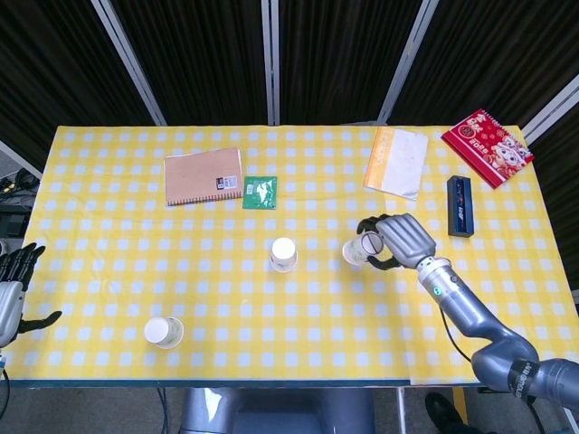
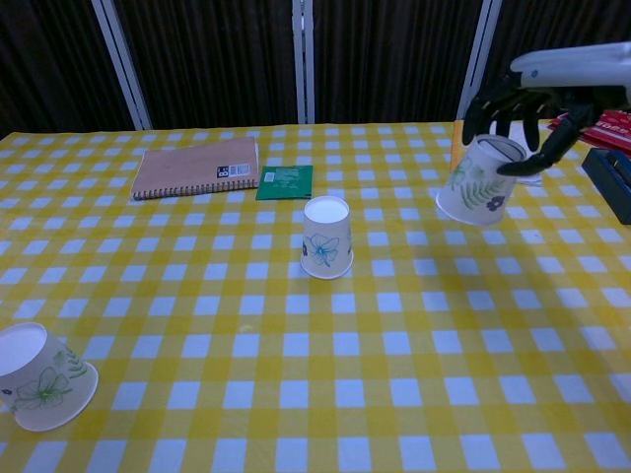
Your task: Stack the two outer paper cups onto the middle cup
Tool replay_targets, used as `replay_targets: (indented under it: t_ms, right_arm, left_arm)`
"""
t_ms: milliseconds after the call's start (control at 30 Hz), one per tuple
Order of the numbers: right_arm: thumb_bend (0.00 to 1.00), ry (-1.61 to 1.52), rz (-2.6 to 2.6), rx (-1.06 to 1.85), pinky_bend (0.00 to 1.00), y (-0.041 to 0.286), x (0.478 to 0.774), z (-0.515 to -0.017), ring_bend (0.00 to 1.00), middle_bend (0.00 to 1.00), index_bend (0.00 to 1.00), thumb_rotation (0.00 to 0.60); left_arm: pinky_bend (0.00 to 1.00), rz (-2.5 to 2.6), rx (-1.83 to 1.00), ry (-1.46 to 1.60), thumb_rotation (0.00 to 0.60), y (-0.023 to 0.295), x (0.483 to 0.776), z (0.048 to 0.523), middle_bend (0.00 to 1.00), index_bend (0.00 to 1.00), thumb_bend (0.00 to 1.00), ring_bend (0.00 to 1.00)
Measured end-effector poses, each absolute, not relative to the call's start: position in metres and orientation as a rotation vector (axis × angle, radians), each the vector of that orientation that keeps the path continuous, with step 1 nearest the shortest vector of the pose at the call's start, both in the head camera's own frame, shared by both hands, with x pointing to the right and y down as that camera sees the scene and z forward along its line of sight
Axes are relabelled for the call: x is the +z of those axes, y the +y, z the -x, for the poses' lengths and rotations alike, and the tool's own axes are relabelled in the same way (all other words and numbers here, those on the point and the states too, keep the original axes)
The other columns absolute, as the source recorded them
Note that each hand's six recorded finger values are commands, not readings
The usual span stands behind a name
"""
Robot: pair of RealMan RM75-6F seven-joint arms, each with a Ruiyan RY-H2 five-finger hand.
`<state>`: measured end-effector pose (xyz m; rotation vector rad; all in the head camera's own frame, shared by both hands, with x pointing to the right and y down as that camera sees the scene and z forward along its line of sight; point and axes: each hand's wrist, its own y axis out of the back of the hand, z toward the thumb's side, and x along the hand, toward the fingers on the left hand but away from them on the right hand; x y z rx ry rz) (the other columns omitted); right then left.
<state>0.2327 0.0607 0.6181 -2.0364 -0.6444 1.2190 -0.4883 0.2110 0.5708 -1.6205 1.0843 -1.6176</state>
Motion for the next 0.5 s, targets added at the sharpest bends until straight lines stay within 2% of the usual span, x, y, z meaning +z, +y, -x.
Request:
replay_targets:
  t_ms: [267,500]
  right_arm:
    - [0.29,-0.652,2.086,1.118,0.49,0.035,0.603,-0.167,0.38,0.43,0.37,0.600]
    - [0.29,-0.585,2.101,1.087,0.49,0.040,0.608,-0.119,0.38,0.43,0.37,0.600]
  left_arm:
    - [0.00,1.633,-1.624,1.109,0.600,0.209,0.571,0.493,0.00,0.00,0.00,0.00]
    - [0.00,1.638,-1.634,1.125,0.600,0.208,0.571,0.498,0.00,0.00,0.00,0.00]
